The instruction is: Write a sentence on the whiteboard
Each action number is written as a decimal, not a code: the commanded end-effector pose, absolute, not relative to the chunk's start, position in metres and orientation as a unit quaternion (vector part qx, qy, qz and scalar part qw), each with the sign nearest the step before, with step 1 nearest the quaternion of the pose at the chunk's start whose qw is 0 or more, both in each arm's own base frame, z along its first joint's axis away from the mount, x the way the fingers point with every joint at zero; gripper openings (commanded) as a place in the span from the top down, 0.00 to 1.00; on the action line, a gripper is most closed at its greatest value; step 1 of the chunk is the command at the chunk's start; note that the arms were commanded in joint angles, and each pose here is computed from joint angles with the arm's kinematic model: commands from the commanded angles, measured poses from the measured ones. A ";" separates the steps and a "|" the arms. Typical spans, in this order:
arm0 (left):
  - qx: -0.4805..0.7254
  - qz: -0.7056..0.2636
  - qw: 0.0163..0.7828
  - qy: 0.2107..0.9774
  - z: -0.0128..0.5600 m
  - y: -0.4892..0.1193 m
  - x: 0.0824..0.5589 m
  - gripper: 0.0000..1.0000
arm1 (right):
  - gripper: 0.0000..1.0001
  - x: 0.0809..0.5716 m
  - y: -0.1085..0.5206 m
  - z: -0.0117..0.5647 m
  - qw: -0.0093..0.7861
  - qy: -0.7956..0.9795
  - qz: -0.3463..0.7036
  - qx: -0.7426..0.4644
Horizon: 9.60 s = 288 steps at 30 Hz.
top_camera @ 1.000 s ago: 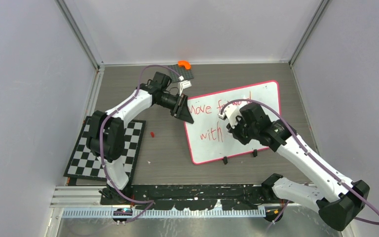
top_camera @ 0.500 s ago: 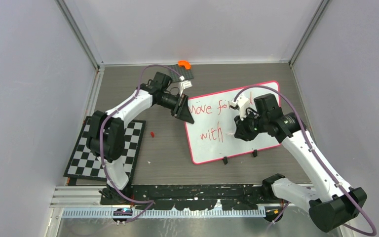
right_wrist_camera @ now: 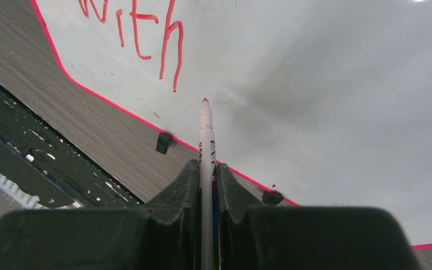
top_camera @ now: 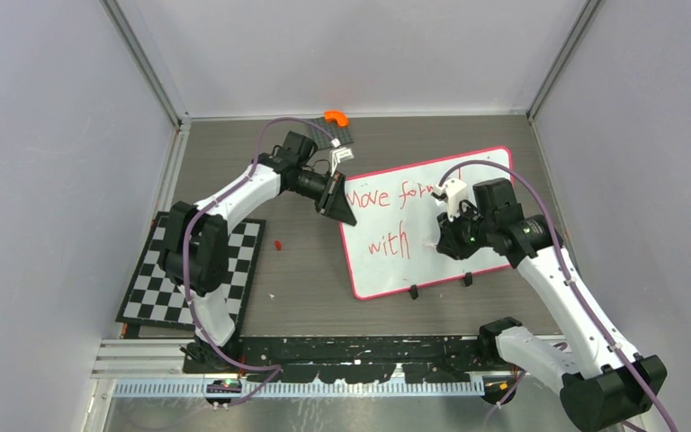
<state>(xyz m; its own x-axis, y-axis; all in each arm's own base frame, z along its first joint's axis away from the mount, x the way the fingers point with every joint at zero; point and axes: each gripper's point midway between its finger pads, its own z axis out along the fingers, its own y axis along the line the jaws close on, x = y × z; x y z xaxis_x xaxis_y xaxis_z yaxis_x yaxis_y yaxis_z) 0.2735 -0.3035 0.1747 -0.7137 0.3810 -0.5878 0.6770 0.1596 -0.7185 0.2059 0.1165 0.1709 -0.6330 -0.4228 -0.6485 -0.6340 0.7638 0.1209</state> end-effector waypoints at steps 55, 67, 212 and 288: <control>0.337 -0.433 0.176 0.817 0.160 -0.278 0.305 1.00 | 1.00 0.253 0.112 0.185 0.384 0.874 0.117 -0.273; 0.337 -0.435 0.170 0.818 0.155 -0.279 0.306 1.00 | 1.00 0.238 0.101 0.164 0.348 0.887 0.100 -0.287; 0.335 -0.449 0.147 0.815 0.143 -0.282 0.300 1.00 | 1.00 0.262 0.086 0.196 0.410 0.888 0.053 -0.199; 0.341 -0.450 0.141 0.814 0.143 -0.284 0.296 1.00 | 1.00 0.240 0.080 0.187 0.352 0.904 0.078 -0.229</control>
